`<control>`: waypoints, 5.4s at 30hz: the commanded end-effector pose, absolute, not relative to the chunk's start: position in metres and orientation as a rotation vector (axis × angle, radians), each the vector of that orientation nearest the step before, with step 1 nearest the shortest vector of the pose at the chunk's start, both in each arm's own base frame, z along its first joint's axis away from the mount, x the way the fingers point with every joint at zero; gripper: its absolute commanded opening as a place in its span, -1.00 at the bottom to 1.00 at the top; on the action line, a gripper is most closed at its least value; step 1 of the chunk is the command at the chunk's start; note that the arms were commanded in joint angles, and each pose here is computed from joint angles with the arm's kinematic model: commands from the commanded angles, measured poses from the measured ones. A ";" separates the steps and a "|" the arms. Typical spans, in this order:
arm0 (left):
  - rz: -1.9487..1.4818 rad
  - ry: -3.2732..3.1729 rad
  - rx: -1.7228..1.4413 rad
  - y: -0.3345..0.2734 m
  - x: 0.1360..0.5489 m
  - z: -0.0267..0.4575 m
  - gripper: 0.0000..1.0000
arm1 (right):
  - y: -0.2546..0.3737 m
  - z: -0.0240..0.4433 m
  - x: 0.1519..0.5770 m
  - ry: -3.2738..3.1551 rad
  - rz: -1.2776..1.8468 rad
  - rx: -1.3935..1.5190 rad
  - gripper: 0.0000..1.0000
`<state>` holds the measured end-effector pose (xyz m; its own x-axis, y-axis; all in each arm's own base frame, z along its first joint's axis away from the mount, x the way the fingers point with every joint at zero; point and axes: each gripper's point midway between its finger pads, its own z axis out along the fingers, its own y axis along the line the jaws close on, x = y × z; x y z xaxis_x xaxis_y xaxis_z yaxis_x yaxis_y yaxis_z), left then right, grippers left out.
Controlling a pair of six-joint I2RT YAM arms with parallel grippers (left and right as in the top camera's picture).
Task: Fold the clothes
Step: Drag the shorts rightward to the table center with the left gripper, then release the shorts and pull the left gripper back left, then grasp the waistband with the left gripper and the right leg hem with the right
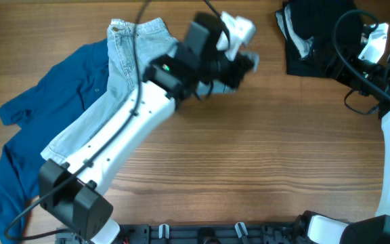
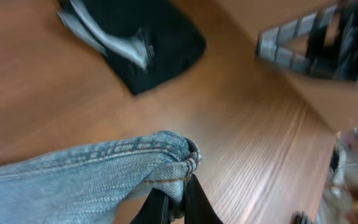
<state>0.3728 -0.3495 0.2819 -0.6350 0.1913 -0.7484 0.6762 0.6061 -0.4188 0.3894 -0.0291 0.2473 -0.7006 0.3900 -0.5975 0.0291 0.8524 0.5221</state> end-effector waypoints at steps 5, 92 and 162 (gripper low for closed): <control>-0.934 1.643 0.587 -0.300 0.405 0.491 -0.92 | -0.037 0.260 0.393 2.246 0.602 0.331 0.36; 0.117 2.294 -0.235 0.156 0.571 0.223 1.00 | 0.003 0.196 0.421 2.423 0.506 0.181 0.76; -0.304 2.678 -0.650 0.038 0.557 0.062 -0.92 | 0.088 0.043 0.458 2.681 0.346 0.104 0.25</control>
<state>0.5597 0.0496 0.0481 -0.8255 -0.4730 -0.3080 -0.4071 0.8769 -0.2557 0.4503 0.0888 0.0636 -0.9045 0.1159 -0.4104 -0.0361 0.9381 0.3446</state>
